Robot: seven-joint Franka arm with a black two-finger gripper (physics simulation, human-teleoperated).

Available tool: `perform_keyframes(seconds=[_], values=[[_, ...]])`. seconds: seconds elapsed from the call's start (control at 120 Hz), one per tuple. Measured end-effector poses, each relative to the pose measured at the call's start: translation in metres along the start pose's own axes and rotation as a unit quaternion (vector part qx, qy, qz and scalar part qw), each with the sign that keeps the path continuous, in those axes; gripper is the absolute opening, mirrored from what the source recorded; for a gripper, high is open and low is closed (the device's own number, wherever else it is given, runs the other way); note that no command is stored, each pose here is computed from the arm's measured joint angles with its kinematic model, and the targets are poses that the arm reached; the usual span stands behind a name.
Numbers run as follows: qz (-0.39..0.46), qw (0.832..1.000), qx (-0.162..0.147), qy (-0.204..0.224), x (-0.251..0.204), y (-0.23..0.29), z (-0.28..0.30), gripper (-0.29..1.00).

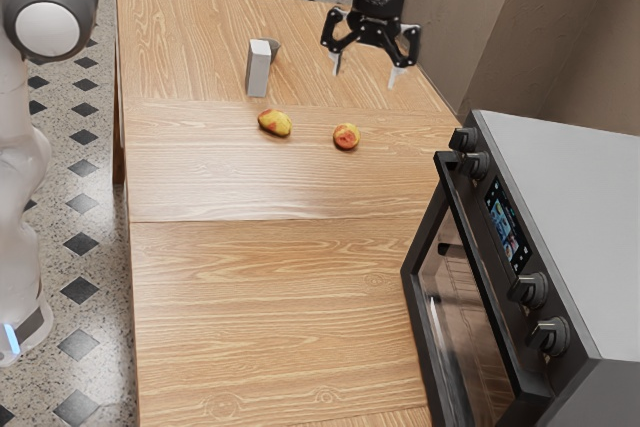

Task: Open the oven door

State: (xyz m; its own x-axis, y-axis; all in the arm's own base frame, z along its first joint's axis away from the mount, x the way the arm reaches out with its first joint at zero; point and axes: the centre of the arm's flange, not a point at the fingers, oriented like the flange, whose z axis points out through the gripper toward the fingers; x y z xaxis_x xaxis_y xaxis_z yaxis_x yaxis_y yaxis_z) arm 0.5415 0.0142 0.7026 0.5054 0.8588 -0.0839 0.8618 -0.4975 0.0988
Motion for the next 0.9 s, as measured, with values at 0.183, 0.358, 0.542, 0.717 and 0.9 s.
perform_keyframes(seconds=[0.183,0.358,0.542,0.717,0.9], values=[[-0.161,0.987,-0.002,-0.002,0.007,-0.011,-0.008,0.70],[-0.260,0.965,-0.010,0.003,-0.010,0.006,-0.012,0.70],[-0.140,0.989,-0.029,0.032,-0.226,0.036,0.029,0.70],[-0.104,0.984,-0.124,0.076,-0.274,0.050,0.032,0.70],[-0.120,0.970,-0.193,0.081,-0.286,0.016,0.037,0.70]])
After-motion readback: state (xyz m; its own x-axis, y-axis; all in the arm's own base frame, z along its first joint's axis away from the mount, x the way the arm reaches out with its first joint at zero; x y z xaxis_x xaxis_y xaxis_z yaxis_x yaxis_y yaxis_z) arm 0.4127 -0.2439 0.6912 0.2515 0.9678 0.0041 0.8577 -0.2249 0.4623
